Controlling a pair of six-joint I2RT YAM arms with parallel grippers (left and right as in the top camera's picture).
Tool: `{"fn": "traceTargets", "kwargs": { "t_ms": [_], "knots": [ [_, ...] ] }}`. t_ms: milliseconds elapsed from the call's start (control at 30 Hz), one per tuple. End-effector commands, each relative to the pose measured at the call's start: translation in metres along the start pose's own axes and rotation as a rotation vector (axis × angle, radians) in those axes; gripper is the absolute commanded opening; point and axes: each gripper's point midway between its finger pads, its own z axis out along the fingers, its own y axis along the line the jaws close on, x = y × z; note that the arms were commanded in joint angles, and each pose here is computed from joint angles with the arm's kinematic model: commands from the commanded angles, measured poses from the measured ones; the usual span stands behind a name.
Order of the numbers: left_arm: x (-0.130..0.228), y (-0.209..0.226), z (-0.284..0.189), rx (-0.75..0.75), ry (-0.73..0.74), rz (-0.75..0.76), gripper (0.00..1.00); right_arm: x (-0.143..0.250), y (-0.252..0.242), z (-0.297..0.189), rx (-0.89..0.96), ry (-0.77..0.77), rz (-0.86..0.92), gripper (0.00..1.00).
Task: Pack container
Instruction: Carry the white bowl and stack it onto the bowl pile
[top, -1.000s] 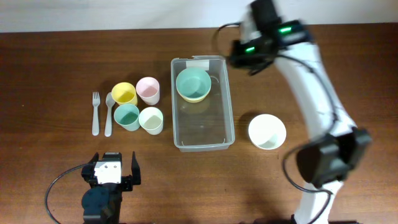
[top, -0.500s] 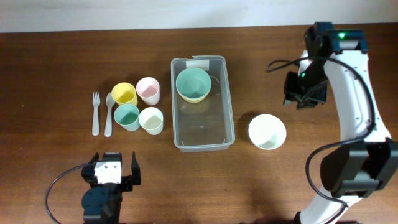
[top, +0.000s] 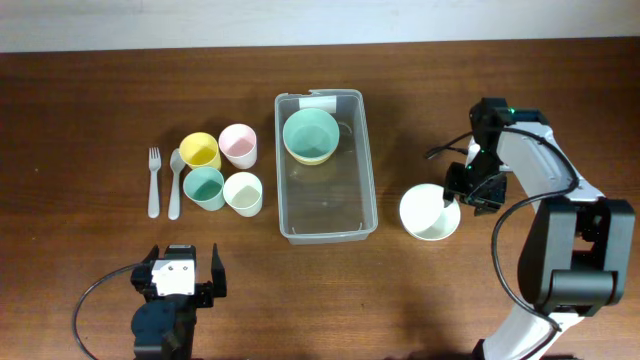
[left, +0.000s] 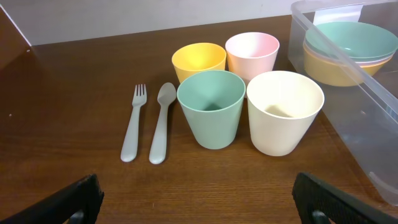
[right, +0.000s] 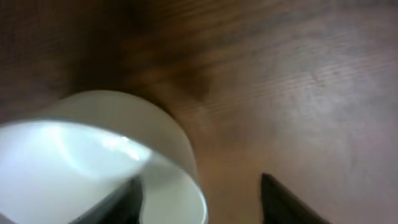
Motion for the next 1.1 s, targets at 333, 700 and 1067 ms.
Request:
{"fn": "traceTargets", "kwargs": {
  "t_ms": [333,700,1067],
  "knots": [
    [0.002,-0.002,0.001,0.012,-0.001,0.017,1.0,0.005,0.02,0.042,-0.229,-0.004,0.118,0.06],
    [0.002,-0.002,0.001,0.012,-0.001,0.017,1.0,-0.043,0.105,-0.182,-0.736,-0.451,-0.143,0.04],
    [0.002,-0.002,0.001,0.012,-0.001,0.017,1.0,-0.001,0.262,-0.195,-0.406,-0.662,-0.5,0.05]
  ]
}}
